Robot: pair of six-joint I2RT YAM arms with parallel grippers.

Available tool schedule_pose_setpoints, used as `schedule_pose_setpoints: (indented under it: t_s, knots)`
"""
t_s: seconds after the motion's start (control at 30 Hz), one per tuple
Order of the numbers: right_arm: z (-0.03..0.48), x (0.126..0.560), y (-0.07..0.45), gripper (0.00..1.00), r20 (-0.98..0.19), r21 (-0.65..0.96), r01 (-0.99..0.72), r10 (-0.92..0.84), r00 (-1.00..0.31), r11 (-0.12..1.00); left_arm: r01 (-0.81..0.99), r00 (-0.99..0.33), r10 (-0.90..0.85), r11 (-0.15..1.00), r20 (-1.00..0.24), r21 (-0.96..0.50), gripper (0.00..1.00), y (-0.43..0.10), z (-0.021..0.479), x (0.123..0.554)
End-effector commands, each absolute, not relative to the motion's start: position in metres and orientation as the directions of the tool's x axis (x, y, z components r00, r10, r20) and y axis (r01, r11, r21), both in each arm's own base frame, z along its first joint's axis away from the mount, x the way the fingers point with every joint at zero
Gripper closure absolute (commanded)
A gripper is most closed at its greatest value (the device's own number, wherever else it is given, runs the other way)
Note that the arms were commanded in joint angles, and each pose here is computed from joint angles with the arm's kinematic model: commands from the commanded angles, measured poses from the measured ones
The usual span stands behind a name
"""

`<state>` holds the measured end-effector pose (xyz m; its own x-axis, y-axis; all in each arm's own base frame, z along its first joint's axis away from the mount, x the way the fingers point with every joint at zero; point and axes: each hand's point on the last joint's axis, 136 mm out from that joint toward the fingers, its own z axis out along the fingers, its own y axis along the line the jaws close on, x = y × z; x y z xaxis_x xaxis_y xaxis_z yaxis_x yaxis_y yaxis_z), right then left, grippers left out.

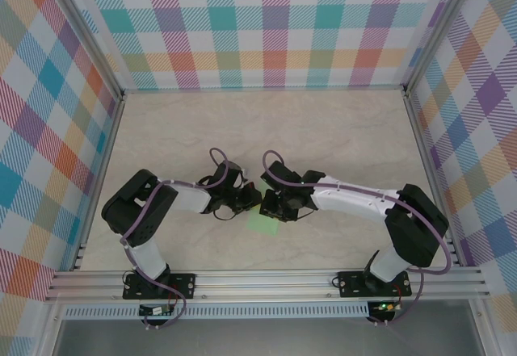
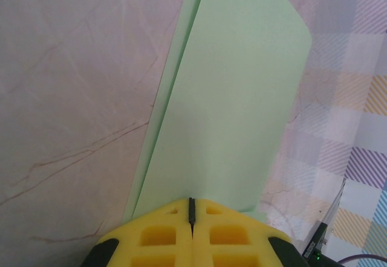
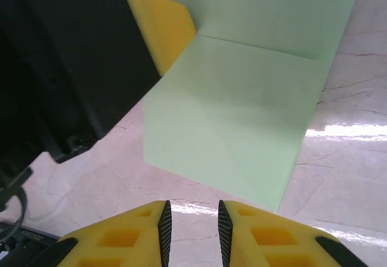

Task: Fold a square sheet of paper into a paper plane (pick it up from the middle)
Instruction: Fold the triangle a second time at the center of the table.

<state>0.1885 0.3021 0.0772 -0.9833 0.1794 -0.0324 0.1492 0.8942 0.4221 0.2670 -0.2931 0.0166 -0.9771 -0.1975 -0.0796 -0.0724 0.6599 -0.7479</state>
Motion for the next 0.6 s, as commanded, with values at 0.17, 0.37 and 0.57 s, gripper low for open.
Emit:
schedule_pose_setpoints:
  t_s: [0.17, 0.37, 0.57]
  knots:
    - [0.09, 0.188, 0.31, 0.7, -0.005, 0.421, 0.118, 0.133, -0.991, 0.899, -0.207, -0.974, -0.219, 0.776, 0.053, -0.596, 1.0, -0.265, -0.047, 0.236]
    - [0.09, 0.191, 0.313, 0.68, 0.005, 0.422, 0.108, 0.117, -0.993, 0.9, -0.2, -0.975, -0.217, 0.774, 0.045, -0.601, 1.0, -0.264, -0.045, 0.236]
    - [0.079, 0.193, 0.291, 0.6, -0.033, 0.396, 0.152, 0.179, -0.983, 0.906, -0.184, -0.978, -0.207, 0.772, 0.033, -0.608, 1.0, -0.267, -0.039, 0.238]
